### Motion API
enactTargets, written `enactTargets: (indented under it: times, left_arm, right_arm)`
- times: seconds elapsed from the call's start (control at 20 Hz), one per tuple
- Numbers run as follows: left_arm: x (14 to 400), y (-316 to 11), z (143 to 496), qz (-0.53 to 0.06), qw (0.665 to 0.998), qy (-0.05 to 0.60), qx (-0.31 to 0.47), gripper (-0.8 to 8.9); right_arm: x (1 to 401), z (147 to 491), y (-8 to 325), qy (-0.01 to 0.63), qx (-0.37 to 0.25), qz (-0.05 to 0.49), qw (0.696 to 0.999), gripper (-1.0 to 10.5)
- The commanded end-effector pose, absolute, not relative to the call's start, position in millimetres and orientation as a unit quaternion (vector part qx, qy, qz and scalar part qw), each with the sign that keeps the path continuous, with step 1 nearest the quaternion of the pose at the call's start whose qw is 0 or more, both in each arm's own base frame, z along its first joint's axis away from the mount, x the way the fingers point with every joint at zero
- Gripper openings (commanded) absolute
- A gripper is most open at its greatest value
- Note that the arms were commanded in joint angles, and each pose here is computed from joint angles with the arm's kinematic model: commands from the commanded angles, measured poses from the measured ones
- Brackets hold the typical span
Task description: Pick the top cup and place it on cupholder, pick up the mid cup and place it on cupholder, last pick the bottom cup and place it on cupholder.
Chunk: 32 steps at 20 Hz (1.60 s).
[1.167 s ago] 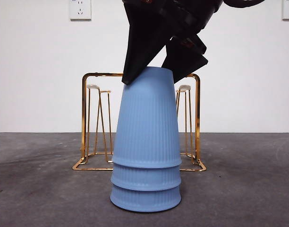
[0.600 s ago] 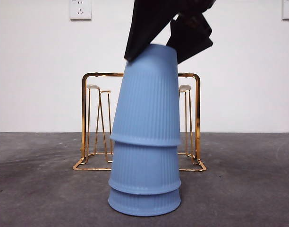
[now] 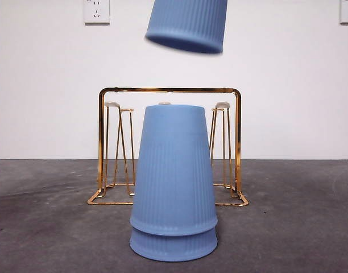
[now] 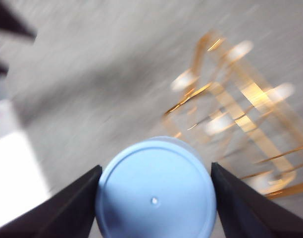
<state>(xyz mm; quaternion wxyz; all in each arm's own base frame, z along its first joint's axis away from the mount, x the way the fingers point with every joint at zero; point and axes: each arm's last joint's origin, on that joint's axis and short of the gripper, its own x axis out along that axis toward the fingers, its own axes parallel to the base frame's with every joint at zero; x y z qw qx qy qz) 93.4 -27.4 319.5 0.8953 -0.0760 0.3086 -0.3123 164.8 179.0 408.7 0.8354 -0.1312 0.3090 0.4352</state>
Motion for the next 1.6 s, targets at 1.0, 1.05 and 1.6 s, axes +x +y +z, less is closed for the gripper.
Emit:
enactTargets:
  times: [1.0,1.05,1.6]
  left_arm:
    - [93,-28,324,-0.318,0.897,0.3,-0.072,4.09]
    - [93,-28,324,-0.318,0.897,0.3,-0.072,4.09]
    - [93,-28,324,-0.318,0.897,0.299,-0.072,4.09]
  right_arm:
    - [294,338,176,0.421,-0.095,0.324,0.842,2.8]
    - [297,330,177,0.429,-0.096,0.324,0.838,2.8]
    - [295,278,178,0.466,-0.094,0.317,0.821,4.3]
